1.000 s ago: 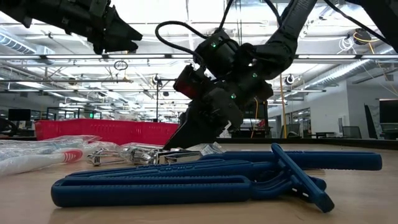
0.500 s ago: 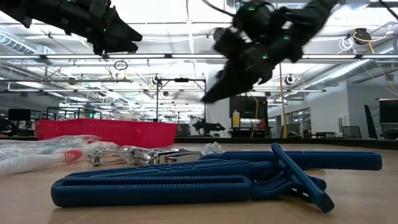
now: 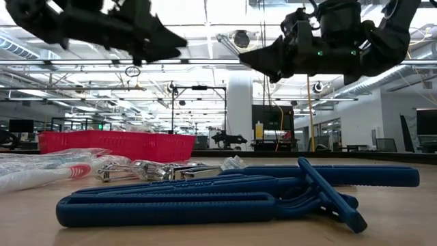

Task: Pick & Place Travel size toiletries
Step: Put the nail cutter into the horizontal left red bin

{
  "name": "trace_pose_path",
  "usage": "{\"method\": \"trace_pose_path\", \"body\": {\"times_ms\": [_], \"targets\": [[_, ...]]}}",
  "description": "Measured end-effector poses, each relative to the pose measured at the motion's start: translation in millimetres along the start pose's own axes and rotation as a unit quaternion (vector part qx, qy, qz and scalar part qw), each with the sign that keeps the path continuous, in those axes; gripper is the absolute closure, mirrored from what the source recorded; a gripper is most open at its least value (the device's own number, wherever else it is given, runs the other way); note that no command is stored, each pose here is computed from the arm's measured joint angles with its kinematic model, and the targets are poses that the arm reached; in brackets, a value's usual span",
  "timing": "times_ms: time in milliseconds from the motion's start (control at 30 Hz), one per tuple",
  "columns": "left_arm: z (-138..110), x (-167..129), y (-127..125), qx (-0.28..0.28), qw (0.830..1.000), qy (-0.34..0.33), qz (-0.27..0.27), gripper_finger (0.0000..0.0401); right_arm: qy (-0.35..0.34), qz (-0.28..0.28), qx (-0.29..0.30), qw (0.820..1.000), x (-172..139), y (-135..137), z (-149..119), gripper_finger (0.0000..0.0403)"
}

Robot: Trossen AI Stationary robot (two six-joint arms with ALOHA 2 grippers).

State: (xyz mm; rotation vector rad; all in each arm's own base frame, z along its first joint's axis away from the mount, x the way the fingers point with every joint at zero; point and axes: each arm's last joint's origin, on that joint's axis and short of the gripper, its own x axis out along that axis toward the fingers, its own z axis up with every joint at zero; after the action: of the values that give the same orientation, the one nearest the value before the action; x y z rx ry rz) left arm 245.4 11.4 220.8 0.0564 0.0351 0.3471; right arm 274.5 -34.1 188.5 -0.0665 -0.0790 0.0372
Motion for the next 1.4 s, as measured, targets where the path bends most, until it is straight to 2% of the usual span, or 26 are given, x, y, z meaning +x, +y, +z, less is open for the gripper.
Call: {"method": "trace_pose_path", "body": {"times_ms": [100,233,333,400,700,900,1067,1233,1333,1400], "targets": [[-12.3,11.0,-5.2,0.041,0.999,0.008,-0.003,0.0151,-0.004,0.002,-0.009,1.0,0.3,1.9,1.0,0.0369],[-11.2,24.7,-12.3,-0.001,0.999,-0.024,-0.038,0.015,-0.007,0.001,-0.018,1.0,0.3,1.8,1.6,0.037],[-7.3,34.0,-18.6,-0.012,0.994,-0.051,-0.091,0.015,-0.007,0.001,-0.02,1.0,0.4,1.8,1.5,0.037],[-5.5,41.9,-22.6,-0.012,0.992,-0.055,-0.109,0.015,-0.011,0.001,-0.021,1.0,0.3,1.8,2.5,0.037],[-7.3,81.8,-37.3,0.005,0.992,-0.049,-0.116,0.015,-0.02,0.009,-0.017,1.0,0.9,5.4,4.3,0.037],[-6.8,85.9,-38.6,0.022,0.992,-0.052,-0.115,0.016,-0.017,0.013,-0.02,1.0,1.2,7.2,3.8,0.037],[-5.9,84.7,-41.0,0.033,0.99,-0.056,-0.126,0.0206,-0.012,0.014,-0.019,1.0,1.3,7.2,2.9,0.037],[-5.7,84.3,-42.3,0.033,0.986,-0.059,-0.153,0.0287,-0.01,0.016,-0.019,1.0,1.3,7.5,2.7,0.037],[-6.4,84.3,-41.7,0.034,0.986,-0.056,-0.152,0.0347,-0.002,0.017,-0.017,1.0,1.4,7.7,1.2,0.0361],[-7.1,84.8,-40.3,0.034,0.986,-0.054,-0.151,0.0364,0.004,0.016,-0.016,1.0,1.3,7.6,0.2,0.0346]]}}
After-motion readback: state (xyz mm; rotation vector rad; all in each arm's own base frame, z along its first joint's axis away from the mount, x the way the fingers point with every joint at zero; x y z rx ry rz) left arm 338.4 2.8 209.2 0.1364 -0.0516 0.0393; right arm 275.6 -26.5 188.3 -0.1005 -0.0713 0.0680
